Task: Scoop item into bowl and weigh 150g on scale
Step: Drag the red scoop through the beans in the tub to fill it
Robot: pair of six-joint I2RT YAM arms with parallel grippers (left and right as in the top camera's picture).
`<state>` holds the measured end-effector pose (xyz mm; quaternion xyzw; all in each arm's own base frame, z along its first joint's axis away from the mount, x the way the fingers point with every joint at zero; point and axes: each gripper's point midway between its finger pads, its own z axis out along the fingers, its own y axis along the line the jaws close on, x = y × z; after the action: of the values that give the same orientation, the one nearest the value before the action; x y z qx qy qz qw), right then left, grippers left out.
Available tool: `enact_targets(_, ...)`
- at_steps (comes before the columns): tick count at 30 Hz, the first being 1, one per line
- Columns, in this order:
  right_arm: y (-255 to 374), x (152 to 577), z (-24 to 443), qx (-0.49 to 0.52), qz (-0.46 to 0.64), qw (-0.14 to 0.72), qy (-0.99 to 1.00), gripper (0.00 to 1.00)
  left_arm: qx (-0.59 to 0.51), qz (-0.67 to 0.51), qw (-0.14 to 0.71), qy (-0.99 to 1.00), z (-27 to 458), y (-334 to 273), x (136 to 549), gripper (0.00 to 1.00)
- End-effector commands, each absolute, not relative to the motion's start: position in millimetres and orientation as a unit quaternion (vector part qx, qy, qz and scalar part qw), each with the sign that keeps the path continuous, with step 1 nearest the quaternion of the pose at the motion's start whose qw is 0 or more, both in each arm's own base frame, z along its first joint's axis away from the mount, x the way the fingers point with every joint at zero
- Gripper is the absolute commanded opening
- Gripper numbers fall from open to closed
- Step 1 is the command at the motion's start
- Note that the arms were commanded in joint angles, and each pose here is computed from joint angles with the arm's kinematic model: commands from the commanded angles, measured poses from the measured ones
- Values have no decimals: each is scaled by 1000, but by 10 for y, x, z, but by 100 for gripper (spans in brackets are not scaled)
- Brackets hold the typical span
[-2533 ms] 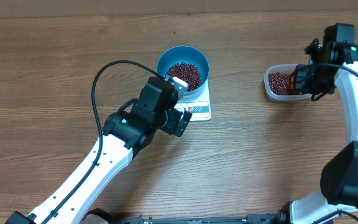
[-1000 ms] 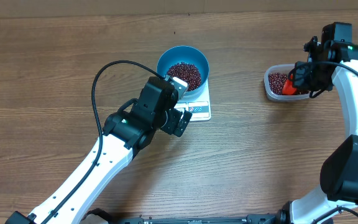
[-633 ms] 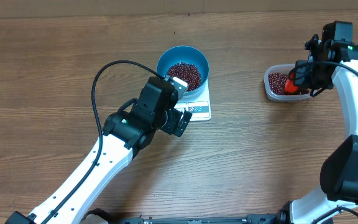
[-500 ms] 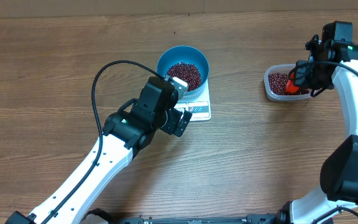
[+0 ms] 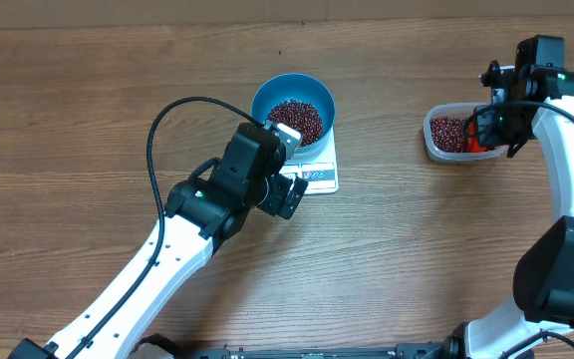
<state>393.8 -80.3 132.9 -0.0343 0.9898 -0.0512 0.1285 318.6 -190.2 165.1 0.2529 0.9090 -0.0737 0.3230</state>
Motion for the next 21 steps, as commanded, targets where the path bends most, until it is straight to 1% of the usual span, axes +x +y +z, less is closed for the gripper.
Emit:
enact_targets(1,-845,3961,1342,-52,-67,131,988,4,258,-73,320,909,1620,-1902,3188,100)
enact_targets(14,-751,3921,1309,-57,-40,124,990,4,258,-72,318,909,1614,-1897,3182,100)
enact_targets(21,-742,3875,1079,-57,-31,86,994,4,258,-72,318,909,1614,-1897,3182,100)
